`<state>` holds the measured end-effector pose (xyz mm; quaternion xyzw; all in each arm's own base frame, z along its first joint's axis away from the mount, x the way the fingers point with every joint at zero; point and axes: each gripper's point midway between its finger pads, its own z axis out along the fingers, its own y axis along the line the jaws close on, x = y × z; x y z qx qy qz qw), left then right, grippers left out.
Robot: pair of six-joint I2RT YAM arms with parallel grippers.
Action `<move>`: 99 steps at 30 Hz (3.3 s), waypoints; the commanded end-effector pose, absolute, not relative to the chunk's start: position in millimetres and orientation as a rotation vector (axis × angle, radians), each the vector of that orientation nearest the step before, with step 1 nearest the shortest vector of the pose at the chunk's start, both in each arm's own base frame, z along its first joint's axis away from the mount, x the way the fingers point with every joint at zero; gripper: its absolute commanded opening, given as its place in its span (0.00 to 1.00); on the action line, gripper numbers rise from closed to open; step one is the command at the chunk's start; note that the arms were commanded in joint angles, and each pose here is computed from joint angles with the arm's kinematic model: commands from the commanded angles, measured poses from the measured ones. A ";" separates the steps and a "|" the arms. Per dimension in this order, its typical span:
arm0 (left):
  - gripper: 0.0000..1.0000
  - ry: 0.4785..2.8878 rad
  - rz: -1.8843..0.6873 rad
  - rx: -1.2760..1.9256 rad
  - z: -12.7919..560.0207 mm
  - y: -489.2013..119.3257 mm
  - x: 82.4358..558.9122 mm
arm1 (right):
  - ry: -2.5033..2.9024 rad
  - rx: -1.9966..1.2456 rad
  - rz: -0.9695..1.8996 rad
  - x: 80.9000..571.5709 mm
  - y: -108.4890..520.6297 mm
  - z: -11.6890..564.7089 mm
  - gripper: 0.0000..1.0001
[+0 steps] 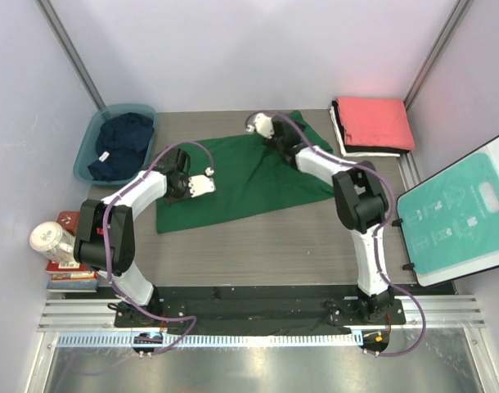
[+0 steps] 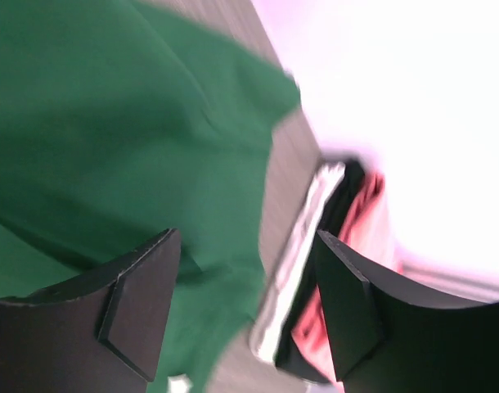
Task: Fold and stack the t-shirts
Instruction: Fold the flattened tshirt in 1/3 of the way
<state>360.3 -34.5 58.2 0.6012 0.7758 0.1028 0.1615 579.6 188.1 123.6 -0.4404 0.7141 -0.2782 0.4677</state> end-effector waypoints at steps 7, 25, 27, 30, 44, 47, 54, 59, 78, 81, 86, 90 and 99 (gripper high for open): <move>0.00 2.130 0.138 1.894 61.9 -46.5 335.2 | 2.231 -1.482 -0.316 450.0 71.8 98.2 0.15; 0.00 2.233 0.037 2.090 25.0 -37.5 306.3 | 2.512 -1.557 0.002 394.5 50.9 33.6 0.01; 0.00 2.242 0.048 2.091 23.2 -36.3 307.4 | 2.514 -1.531 -0.022 405.8 47.3 31.6 0.01; 0.00 2.245 0.047 2.090 22.1 -36.1 306.5 | 2.520 -1.517 -0.070 416.0 37.5 29.2 0.01; 0.00 2.269 0.111 2.115 10.7 -29.7 305.5 | 2.444 -1.519 -0.263 445.2 14.6 59.5 0.01; 0.00 2.272 0.108 2.125 8.9 -30.1 305.4 | 2.453 -1.533 -0.277 446.7 10.4 53.6 0.01; 0.00 2.279 0.093 2.146 2.6 -33.5 301.8 | 2.499 -1.551 -0.275 445.0 1.4 29.4 0.01; 0.00 2.289 0.098 2.159 -4.0 -34.3 299.2 | 2.536 -1.567 -0.226 432.7 2.8 6.0 0.01; 0.00 2.268 0.046 2.184 -11.9 -28.1 226.9 | 2.672 -1.530 -0.072 327.6 -0.5 -3.9 0.01; 0.00 2.263 0.032 2.210 -14.8 -26.5 207.8 | 2.690 -1.521 -0.072 309.6 -2.0 -1.3 0.01; 0.00 2.236 0.020 2.220 -13.9 -26.3 190.3 | 2.724 -1.511 -0.040 274.3 -4.5 5.2 0.01; 0.00 2.236 -0.008 2.234 -15.4 -21.6 167.9 | 2.734 -1.481 -0.043 251.0 -6.5 17.9 0.01; 0.00 2.130 0.014 2.190 -3.6 -26.4 163.3 | 2.737 -1.502 0.013 208.9 -5.3 29.0 0.01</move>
